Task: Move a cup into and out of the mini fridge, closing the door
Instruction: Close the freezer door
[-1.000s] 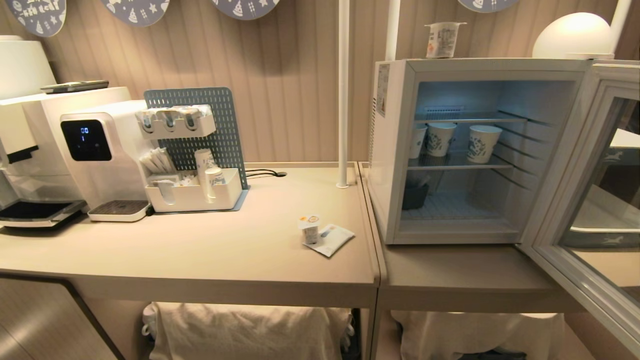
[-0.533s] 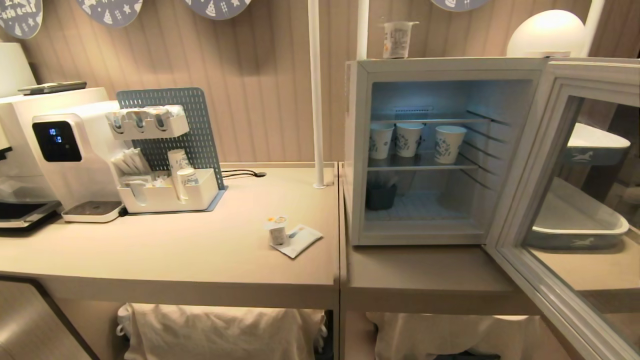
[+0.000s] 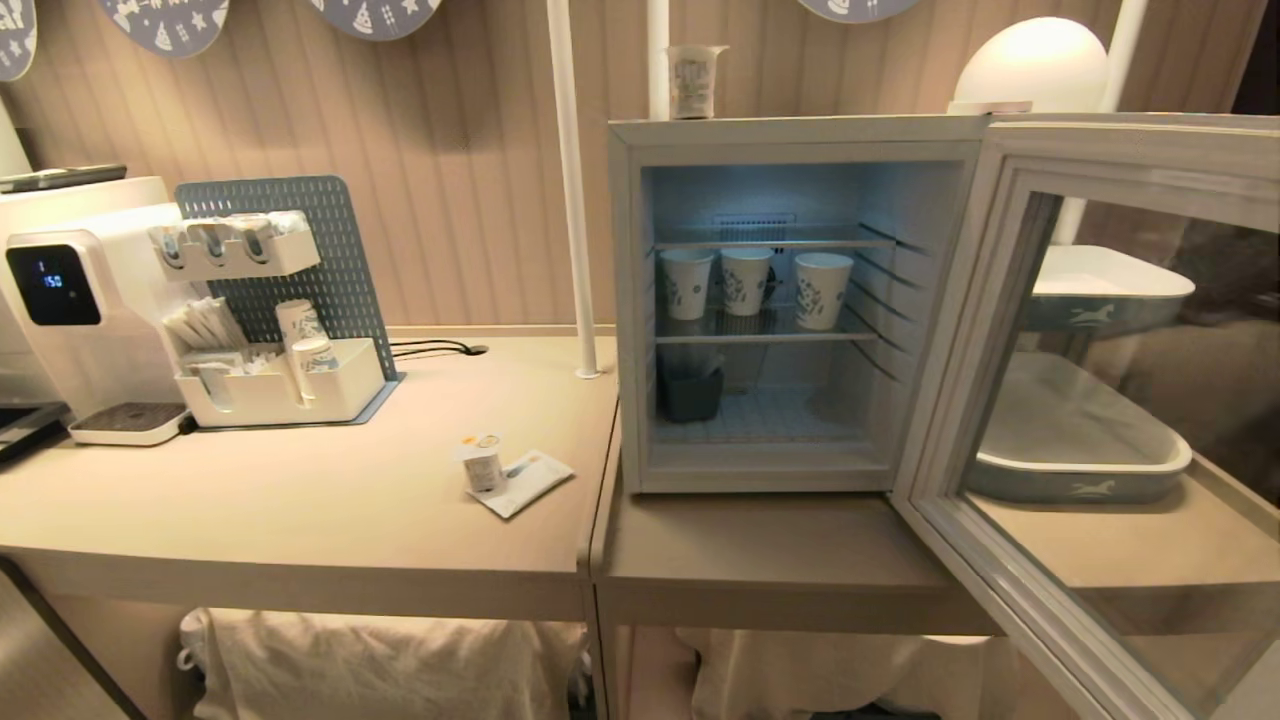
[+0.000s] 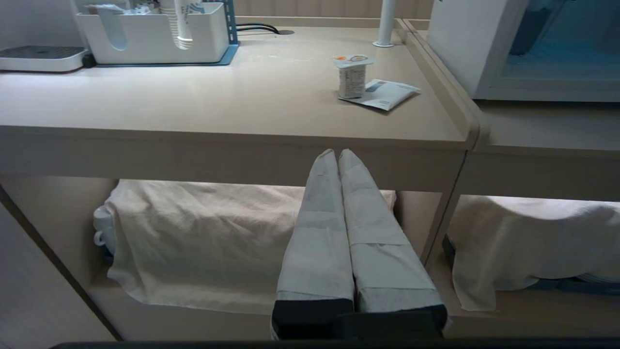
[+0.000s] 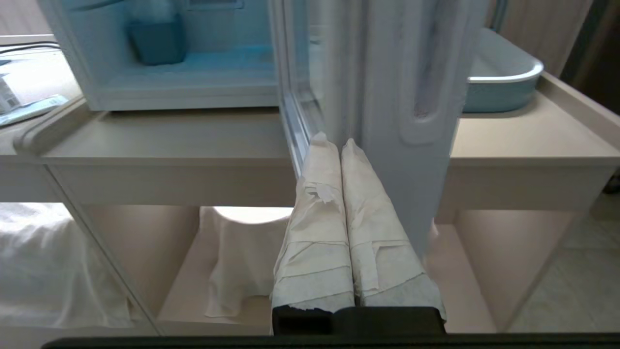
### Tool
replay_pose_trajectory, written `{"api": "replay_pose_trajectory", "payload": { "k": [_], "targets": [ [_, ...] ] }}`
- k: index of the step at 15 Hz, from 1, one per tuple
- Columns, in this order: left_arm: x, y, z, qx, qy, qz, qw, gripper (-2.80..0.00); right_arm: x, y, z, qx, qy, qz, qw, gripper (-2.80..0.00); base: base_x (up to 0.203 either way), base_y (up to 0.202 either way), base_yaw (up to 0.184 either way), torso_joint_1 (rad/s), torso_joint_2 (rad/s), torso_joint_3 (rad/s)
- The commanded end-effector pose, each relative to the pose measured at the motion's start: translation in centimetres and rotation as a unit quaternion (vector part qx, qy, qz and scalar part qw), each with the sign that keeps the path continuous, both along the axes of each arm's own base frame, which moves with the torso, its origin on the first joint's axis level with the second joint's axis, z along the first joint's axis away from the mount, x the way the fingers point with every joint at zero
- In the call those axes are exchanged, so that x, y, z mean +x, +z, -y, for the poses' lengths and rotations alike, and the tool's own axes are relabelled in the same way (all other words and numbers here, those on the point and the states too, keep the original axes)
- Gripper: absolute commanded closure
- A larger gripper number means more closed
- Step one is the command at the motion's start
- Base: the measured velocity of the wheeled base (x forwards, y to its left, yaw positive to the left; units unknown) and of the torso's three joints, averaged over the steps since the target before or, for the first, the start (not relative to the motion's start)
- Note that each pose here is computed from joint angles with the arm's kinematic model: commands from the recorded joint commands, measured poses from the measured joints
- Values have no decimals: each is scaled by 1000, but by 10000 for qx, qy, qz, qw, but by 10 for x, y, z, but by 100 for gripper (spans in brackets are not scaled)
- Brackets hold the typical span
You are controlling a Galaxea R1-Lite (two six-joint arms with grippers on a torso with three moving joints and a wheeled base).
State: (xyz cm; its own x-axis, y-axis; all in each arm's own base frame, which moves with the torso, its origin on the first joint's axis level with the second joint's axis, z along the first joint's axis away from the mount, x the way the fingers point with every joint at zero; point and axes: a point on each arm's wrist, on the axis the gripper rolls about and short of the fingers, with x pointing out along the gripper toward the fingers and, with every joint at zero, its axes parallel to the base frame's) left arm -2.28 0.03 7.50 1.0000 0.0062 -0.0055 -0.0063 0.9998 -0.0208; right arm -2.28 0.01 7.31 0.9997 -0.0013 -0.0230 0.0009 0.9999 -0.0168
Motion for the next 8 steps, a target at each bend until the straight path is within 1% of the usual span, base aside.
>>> {"api": "replay_pose_trajectory", "payload": {
  "k": [1, 4, 6, 7, 8],
  "targets": [
    [0, 0, 0, -3, 0, -3, 10000, 0, 0, 0, 0, 0, 6, -7, 10000, 0, 0, -189, -2, 0, 4, -1],
    [0, 0, 0, -11, 0, -3, 10000, 0, 0, 0, 0, 0, 6, -7, 10000, 0, 0, -189, 1, 2, 2, 3],
    [0, 0, 0, -11, 0, -5, 10000, 0, 0, 0, 0, 0, 14, -7, 10000, 0, 0, -154, -1, 5, 0, 2],
    [0, 0, 0, -11, 5, -3, 10000, 0, 0, 0, 0, 0, 8, -7, 10000, 0, 0, -80, -3, 7, 3, 2],
    [0, -1, 0, -11, 0, -10, 10000, 0, 0, 0, 0, 0, 7, -7, 10000, 0, 0, 0, 0, 0, 0, 0]
  ]
}}
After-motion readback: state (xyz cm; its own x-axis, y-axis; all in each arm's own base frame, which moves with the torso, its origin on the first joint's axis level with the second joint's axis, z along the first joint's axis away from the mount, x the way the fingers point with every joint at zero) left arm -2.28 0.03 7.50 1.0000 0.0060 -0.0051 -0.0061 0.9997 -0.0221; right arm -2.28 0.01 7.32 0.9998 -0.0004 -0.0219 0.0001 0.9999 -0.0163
